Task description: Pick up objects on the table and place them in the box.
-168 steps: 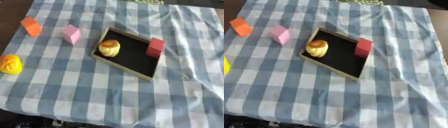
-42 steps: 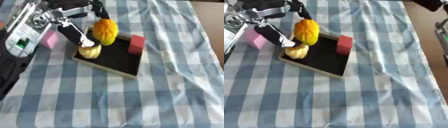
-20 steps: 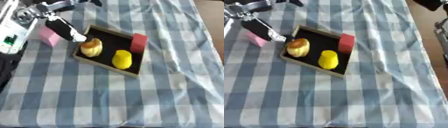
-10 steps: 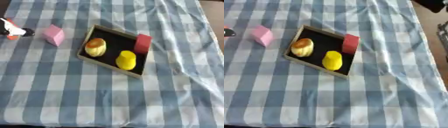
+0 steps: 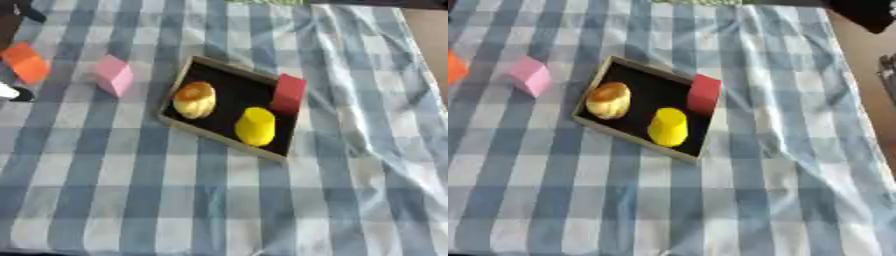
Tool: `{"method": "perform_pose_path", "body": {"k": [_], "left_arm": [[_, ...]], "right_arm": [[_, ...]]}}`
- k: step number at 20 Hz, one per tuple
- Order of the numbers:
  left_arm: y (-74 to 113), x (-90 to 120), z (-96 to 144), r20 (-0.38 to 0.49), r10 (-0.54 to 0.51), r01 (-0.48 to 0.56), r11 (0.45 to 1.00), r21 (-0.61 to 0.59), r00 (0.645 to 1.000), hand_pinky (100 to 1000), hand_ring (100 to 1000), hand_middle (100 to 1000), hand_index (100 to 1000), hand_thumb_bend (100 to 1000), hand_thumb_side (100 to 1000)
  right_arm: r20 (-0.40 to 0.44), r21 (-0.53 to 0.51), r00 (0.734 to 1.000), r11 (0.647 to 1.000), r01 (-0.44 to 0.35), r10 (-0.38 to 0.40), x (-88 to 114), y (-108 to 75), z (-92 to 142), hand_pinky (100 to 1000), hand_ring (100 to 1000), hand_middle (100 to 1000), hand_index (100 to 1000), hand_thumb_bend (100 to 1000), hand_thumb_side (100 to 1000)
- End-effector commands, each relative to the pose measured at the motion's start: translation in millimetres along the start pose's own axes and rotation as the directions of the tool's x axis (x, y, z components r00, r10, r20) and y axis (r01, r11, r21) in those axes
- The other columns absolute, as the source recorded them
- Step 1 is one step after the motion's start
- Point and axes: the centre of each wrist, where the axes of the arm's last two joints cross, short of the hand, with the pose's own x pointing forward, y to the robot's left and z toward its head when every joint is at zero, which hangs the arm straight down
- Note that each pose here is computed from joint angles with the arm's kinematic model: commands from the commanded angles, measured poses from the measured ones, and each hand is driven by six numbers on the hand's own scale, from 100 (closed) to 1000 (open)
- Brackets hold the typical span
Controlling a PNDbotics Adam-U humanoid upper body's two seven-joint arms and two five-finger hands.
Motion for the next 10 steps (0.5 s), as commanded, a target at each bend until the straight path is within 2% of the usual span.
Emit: {"method": "perform_pose_path", "body": {"k": [1, 6, 10], "left_arm": [[12.6, -10.5, 4.5, -0.058, -0.044, 0.045, 0.999, 0.010, 0.997, 964, 915, 843, 938, 752, 229], [10.7, -33.4, 5.6, -0.223, -0.065, 0.073, 0.997, 0.026, 0.973, 964, 916, 843, 939, 762, 261], [9.8, -51.2, 10.4, -0.309, 0.010, 0.019, 0.996, 0.090, 0.951, 958, 914, 838, 926, 709, 298]], "right_arm": [[0.030, -0.020, 0.999, 1.000, -0.016, 0.016, 5.7, -10.1, -5.3, 799, 748, 562, 710, 250, 334], [0.031, -0.016, 0.999, 1.000, -0.013, 0.013, 6.1, -9.8, -5.6, 800, 748, 561, 710, 249, 335], [0.030, -0.016, 0.999, 1.000, -0.013, 0.014, 6.3, -10.0, -5.8, 799, 747, 561, 709, 248, 336]]}}
